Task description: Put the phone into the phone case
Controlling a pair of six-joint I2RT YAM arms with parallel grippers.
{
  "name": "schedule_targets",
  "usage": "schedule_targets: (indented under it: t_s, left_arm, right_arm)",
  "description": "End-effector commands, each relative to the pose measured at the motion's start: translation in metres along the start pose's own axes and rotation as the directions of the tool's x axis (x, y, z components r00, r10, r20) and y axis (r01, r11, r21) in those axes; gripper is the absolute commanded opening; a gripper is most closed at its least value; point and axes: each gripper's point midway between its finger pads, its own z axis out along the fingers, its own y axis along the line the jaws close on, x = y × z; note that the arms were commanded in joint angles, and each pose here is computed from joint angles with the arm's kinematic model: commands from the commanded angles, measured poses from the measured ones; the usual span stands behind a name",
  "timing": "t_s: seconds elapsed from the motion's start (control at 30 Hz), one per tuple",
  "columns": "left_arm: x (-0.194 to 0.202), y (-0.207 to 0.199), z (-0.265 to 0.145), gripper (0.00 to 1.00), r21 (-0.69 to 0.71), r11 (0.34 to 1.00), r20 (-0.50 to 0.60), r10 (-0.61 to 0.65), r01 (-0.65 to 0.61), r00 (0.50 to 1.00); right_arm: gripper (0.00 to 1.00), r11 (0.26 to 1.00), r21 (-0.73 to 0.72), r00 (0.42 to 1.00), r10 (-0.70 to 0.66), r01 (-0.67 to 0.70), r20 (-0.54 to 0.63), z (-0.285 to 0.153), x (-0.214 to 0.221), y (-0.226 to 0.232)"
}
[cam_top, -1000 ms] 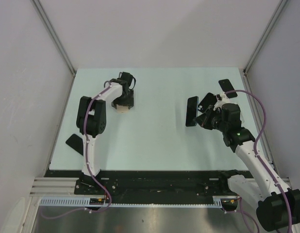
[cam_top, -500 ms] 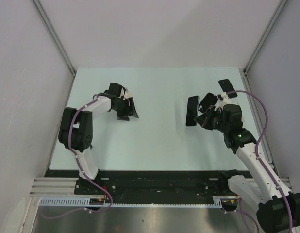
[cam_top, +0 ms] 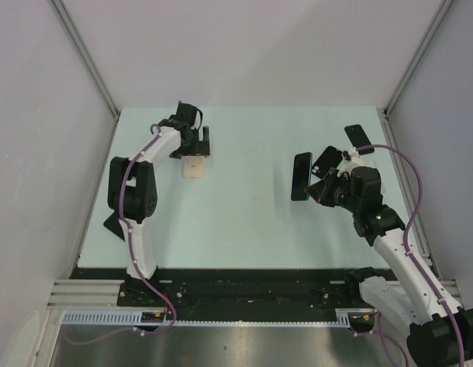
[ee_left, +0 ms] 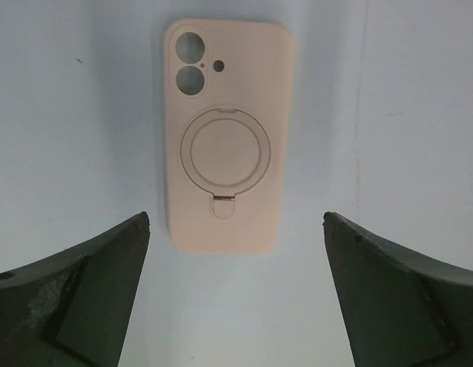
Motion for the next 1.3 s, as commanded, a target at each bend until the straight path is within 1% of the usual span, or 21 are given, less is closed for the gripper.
schedule_targets:
  t_s: [0.0, 0.13, 0.47, 0.67, 0.9, 1.03, 1.13, 1.27]
  left_arm:
    - [0.002, 0.023, 0.013, 1.00, -0.110, 0.989, -0.050, 0.095, -0.100, 0.994]
    - [0.005, 0.027, 0.024, 1.00, -0.139, 0.984, -0.074, 0.105, -0.115, 0.992]
    - [0.016, 0.016, 0.041, 0.99, -0.072, 0.989, -0.111, 0.121, -0.130, 0.986]
    - [0.024, 0.018, 0.048, 0.99, -0.078, 0.987, -0.130, 0.131, -0.141, 0.983]
    - [0.033, 0.018, 0.050, 0.93, -0.075, 0.986, -0.148, 0.134, -0.147, 0.980]
    - [0.041, 0.014, 0.054, 0.86, -0.057, 0.988, -0.167, 0.134, -0.145, 0.977]
    - [0.046, 0.014, 0.054, 0.85, -0.053, 0.989, -0.177, 0.125, -0.136, 0.976]
    - [0.046, 0.013, 0.052, 0.87, -0.049, 0.991, -0.171, 0.117, -0.127, 0.978]
  right_arm:
    - [0.00, 0.998, -0.052, 0.997, -0.016, 0.020, 0.071, -0.003, -0.018, 0.015]
    - [0.00, 0.998, -0.052, 0.997, -0.020, 0.024, 0.076, -0.001, -0.020, 0.015]
    - [0.00, 0.998, -0.059, 0.996, -0.018, 0.023, 0.084, 0.003, -0.023, 0.016]
    - [0.00, 0.998, -0.059, 0.996, -0.019, 0.025, 0.091, 0.003, -0.025, 0.017]
    - [0.00, 0.998, -0.066, 0.995, -0.012, 0.018, 0.095, 0.001, -0.026, 0.019]
    - [0.00, 0.997, -0.071, 0.995, -0.015, 0.021, 0.095, 0.001, -0.026, 0.020]
    - [0.00, 0.997, -0.075, 0.996, -0.010, 0.017, 0.094, 0.000, -0.026, 0.021]
    - [0.00, 0.997, -0.075, 0.995, -0.012, 0.020, 0.099, -0.003, -0.026, 0.021]
